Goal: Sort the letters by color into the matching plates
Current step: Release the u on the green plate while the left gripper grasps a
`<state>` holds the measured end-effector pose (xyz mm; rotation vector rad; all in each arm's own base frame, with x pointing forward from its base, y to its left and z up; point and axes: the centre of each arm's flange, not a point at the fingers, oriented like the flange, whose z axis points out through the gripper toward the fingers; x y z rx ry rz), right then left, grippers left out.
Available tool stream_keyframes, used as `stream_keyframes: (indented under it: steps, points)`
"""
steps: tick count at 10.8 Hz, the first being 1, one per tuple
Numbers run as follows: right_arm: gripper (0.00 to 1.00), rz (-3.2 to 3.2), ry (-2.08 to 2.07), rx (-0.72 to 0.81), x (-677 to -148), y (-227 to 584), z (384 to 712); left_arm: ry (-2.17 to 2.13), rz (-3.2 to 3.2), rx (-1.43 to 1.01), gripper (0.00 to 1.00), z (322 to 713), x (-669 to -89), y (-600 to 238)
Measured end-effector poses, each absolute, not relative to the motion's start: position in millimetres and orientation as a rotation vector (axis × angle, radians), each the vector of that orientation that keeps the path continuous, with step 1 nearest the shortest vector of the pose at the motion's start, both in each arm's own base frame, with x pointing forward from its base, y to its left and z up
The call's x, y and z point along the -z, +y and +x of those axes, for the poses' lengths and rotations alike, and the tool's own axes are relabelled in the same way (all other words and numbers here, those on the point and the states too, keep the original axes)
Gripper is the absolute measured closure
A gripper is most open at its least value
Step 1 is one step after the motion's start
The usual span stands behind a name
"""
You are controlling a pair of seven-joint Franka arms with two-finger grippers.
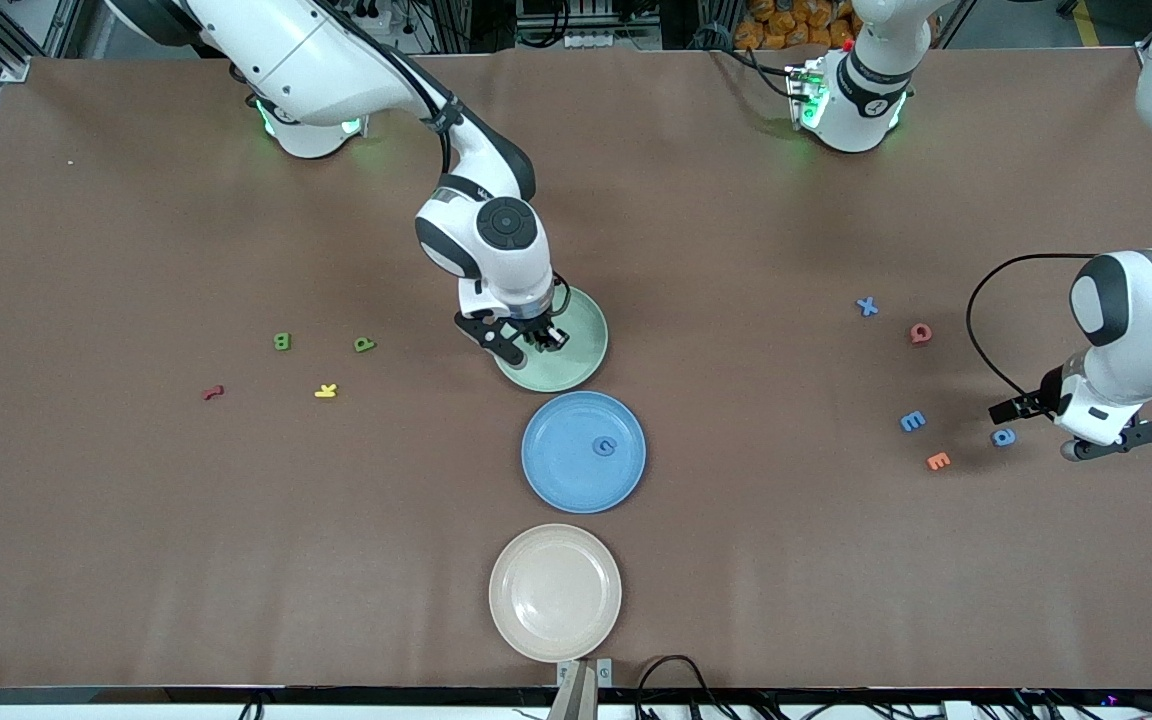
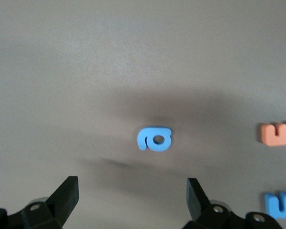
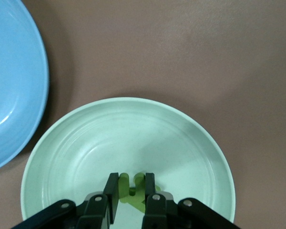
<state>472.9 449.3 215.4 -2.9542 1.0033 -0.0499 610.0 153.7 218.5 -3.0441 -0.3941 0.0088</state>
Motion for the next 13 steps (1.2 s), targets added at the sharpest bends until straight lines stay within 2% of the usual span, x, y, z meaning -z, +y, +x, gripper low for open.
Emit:
stream_keyframes:
  steps: [3,5,8,10,13]
  points:
    - [0.73,-2.961,0.998,0.045,-208,449,472,-0.534,-3.039,-0.016,0.0,622,-195,155]
    - [0.5,-2.961,1.003,0.052,-207,447,474,-0.563,-3.039,-0.004,0.0,629,-191,157]
    - [0.04,-2.944,1.022,0.065,-212,443,483,-0.586,-3.041,-0.002,0.0,635,-184,159]
    - [0.0,-2.943,1.062,0.082,-227,433,496,-0.589,-3.045,-0.016,0.0,635,-176,158]
    - [0.0,-2.993,1.177,0.107,-260,398,514,-0.592,-3.045,-0.019,0.0,635,-174,158]
